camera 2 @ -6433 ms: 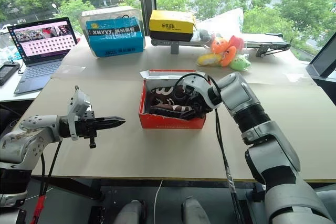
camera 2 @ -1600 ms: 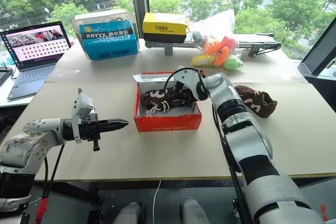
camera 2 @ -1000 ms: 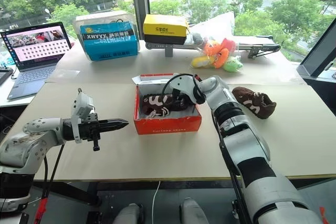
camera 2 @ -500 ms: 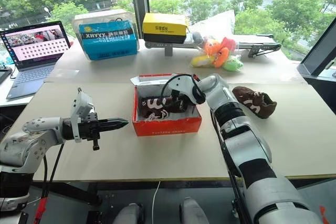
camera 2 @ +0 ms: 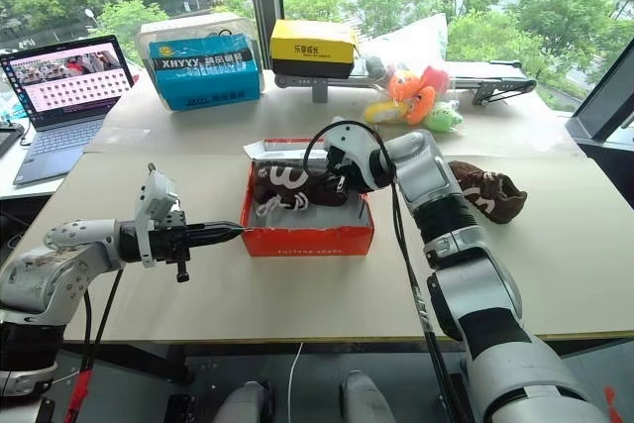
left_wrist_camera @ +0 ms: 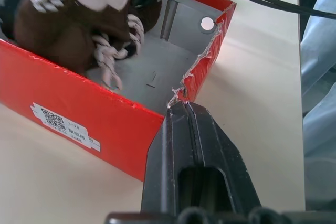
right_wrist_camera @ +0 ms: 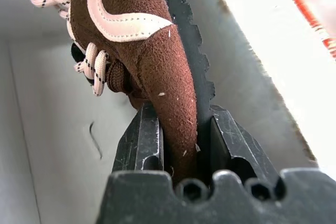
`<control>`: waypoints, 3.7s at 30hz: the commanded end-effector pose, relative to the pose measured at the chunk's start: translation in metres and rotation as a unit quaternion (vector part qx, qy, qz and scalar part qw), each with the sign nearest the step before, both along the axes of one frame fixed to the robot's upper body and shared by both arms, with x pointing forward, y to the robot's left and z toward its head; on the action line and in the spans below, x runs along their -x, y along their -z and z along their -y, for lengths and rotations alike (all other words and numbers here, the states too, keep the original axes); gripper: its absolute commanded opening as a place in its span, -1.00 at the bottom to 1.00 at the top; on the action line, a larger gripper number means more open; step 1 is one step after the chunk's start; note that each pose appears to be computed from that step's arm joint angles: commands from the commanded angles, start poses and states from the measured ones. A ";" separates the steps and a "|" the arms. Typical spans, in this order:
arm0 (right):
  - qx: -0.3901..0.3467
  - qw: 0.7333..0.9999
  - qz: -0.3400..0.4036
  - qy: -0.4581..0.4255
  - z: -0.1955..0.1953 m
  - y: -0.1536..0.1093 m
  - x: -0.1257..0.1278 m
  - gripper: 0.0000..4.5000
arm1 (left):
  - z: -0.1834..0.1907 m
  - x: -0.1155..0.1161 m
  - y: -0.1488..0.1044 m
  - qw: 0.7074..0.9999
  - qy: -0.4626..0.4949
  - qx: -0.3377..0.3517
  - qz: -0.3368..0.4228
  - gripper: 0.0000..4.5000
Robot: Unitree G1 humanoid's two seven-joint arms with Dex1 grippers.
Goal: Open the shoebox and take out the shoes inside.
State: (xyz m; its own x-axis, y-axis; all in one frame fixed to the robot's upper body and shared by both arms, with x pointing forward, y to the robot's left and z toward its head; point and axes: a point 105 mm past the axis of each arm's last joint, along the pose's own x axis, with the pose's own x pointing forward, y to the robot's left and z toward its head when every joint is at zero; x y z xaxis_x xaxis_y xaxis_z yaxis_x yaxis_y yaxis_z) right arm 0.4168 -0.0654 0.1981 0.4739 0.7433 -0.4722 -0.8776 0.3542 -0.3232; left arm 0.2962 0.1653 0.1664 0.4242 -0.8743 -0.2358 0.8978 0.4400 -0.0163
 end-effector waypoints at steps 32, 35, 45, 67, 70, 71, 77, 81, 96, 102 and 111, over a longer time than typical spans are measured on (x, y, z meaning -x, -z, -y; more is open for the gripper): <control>-0.344 0.797 -0.199 0.456 0.197 -0.037 0.005 -0.66 | 0.005 0.001 -0.004 1.000 0.015 0.005 0.018 -1.00; -0.351 0.764 -0.227 0.492 0.214 -0.010 0.009 -0.66 | 0.007 0.001 -0.004 1.000 0.018 0.006 0.019 -1.00; -0.372 0.689 -0.292 0.549 0.238 0.051 0.023 -0.66 | 0.006 -0.001 -0.005 1.000 0.020 0.006 0.021 -1.00; -0.181 0.734 -0.136 0.640 0.285 0.038 0.035 0.75 | 0.006 0.000 -0.007 0.999 0.024 0.008 0.021 -1.00; -0.151 0.771 -0.088 0.613 0.274 0.008 0.039 0.75 | 0.004 0.000 -0.006 1.000 0.020 0.005 0.023 -1.00; -0.145 0.778 -0.080 0.606 0.270 0.003 0.041 0.75 | 0.003 0.000 -0.006 1.000 0.018 0.004 0.023 -1.00; -0.136 0.818 -0.061 0.555 0.243 -0.020 0.056 0.75 | -0.003 -0.003 -0.008 1.000 -0.007 0.015 0.027 -1.00; -0.125 0.838 -0.033 0.530 0.230 -0.028 0.061 0.75 | -0.008 -0.007 -0.009 0.998 -0.038 0.024 0.034 -1.00; -0.117 0.915 -0.041 0.385 0.149 0.020 0.099 0.75 | -0.064 -0.030 -0.008 0.957 -0.266 0.063 0.097 -1.00; -0.085 0.881 -0.020 0.465 0.165 0.066 0.111 0.75 | -0.114 -0.038 0.022 0.891 -0.439 0.054 0.104 -1.00; -0.039 0.809 0.095 0.578 0.177 0.102 0.119 0.75 | -0.136 -0.029 0.064 0.833 -0.544 0.050 0.090 -1.00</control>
